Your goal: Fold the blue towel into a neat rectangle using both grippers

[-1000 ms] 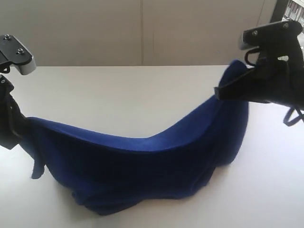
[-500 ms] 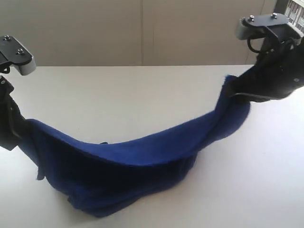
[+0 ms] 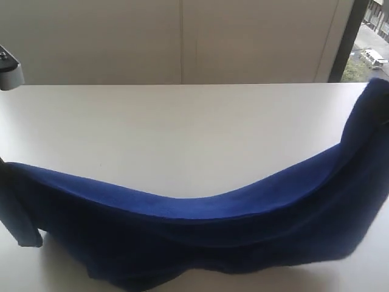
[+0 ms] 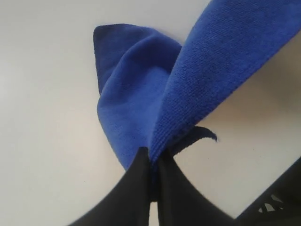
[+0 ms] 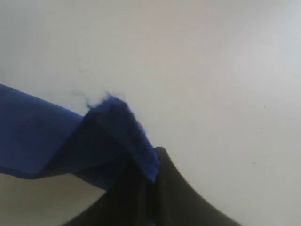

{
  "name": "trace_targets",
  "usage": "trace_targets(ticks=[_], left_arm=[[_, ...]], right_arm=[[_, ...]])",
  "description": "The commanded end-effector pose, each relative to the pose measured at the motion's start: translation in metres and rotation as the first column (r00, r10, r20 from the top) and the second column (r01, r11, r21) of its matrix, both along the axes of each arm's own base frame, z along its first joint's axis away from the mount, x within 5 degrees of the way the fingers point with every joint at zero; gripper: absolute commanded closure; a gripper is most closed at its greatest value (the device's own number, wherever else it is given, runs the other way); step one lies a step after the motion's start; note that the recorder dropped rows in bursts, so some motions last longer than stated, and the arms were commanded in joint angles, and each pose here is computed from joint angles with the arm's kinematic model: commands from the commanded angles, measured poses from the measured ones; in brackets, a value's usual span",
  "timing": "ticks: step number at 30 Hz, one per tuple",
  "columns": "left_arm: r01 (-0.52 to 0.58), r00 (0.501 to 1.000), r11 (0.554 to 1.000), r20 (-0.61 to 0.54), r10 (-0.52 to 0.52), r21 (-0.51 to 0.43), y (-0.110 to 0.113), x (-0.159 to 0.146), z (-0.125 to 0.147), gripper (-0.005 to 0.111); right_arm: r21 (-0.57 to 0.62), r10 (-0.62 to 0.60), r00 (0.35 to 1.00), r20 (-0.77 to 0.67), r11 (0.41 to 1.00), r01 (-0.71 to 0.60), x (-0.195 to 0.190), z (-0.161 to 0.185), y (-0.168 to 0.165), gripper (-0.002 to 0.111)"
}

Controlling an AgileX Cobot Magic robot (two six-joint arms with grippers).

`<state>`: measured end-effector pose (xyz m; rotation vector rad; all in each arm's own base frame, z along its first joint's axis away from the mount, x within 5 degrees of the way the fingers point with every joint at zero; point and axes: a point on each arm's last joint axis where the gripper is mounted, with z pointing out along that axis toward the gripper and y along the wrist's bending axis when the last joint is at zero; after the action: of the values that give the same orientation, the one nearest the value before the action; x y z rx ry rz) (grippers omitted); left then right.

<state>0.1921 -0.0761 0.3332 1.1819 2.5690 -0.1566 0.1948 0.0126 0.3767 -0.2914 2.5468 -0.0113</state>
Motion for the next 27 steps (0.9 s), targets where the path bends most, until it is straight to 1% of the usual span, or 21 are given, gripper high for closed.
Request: trace_targets(ticks=[1, 4, 5, 8, 9, 12, 14, 17, 20, 22, 24, 25, 27], left_arm=[[-0.009, 0.999, 1.0, 0.052, 0.009, -0.008, 0.001, 0.003, 0.004, 0.107], [-0.025, 0.984, 1.0, 0.174, 0.025, -0.005, 0.0, 0.018, 0.002, 0.107], [-0.029, 0.98, 1.0, 0.199, 0.029, -0.003, 0.0, 0.024, -0.001, 0.107], [-0.027, 0.968, 1.0, 0.251, 0.024, 0.006, -0.004, 0.043, -0.019, 0.107], [-0.016, 0.962, 1.0, 0.273, 0.013, 0.008, -0.007, 0.05, -0.026, 0.107], [-0.025, 0.939, 1.0, 0.343, 0.025, -0.005, -0.012, 0.073, -0.043, 0.107], [-0.027, 0.925, 1.0, 0.379, 0.03, -0.012, -0.015, 0.084, -0.05, 0.107], [-0.025, 0.892, 1.0, 0.452, 0.03, -0.016, -0.02, 0.102, -0.06, 0.107], [-0.009, 0.84, 1.0, 0.542, 0.014, -0.01, -0.024, 0.121, -0.07, 0.107], [0.005, 0.807, 1.0, 0.59, -0.001, -0.005, -0.028, 0.135, -0.081, 0.107], [0.027, 0.784, 1.0, 0.62, -0.029, 0.012, -0.032, 0.146, -0.093, 0.107], [0.034, 0.774, 0.999, 0.632, -0.034, 0.013, -0.034, 0.151, -0.1, 0.106], [0.048, 0.762, 0.999, 0.646, -0.053, 0.024, -0.037, 0.16, -0.115, 0.101]], right_arm=[[-0.032, -0.031, 0.999, 0.015, 0.999, 0.031, -0.001, 0.003, -0.004, 0.108], [-0.044, -0.038, 0.999, 0.014, 0.998, 0.038, 0.018, -0.007, -0.005, 0.108], [-0.047, -0.046, 0.999, 0.002, 0.998, 0.046, 0.024, -0.012, -0.005, 0.108], [-0.079, -0.06, 0.997, -0.042, 0.995, 0.057, 0.048, -0.036, -0.007, 0.108], [-0.091, -0.072, 0.997, -0.038, 0.993, 0.069, 0.056, -0.043, -0.008, 0.108], [-0.146, -0.114, 0.993, -0.015, 0.983, 0.11, 0.083, -0.07, -0.013, 0.108], [-0.168, -0.137, 0.991, 0.003, 0.977, 0.135, 0.097, -0.084, -0.015, 0.108], [-0.189, -0.163, 0.985, 0.058, 0.967, 0.171, 0.113, -0.098, -0.018, 0.108], [-0.21, -0.176, 0.977, 0.121, 0.957, 0.198, 0.129, -0.109, -0.021, 0.108], [-0.211, -0.202, 0.966, 0.164, 0.949, 0.234, 0.14, -0.117, -0.023, 0.108], [-0.238, -0.219, 0.957, 0.19, 0.935, 0.262, 0.149, -0.128, -0.026, 0.108], [-0.259, -0.225, 0.955, 0.195, 0.927, 0.271, 0.153, -0.134, -0.028, 0.107], [-0.298, -0.223, 0.955, 0.198, 0.914, 0.275, 0.16, -0.145, -0.03, 0.102]])
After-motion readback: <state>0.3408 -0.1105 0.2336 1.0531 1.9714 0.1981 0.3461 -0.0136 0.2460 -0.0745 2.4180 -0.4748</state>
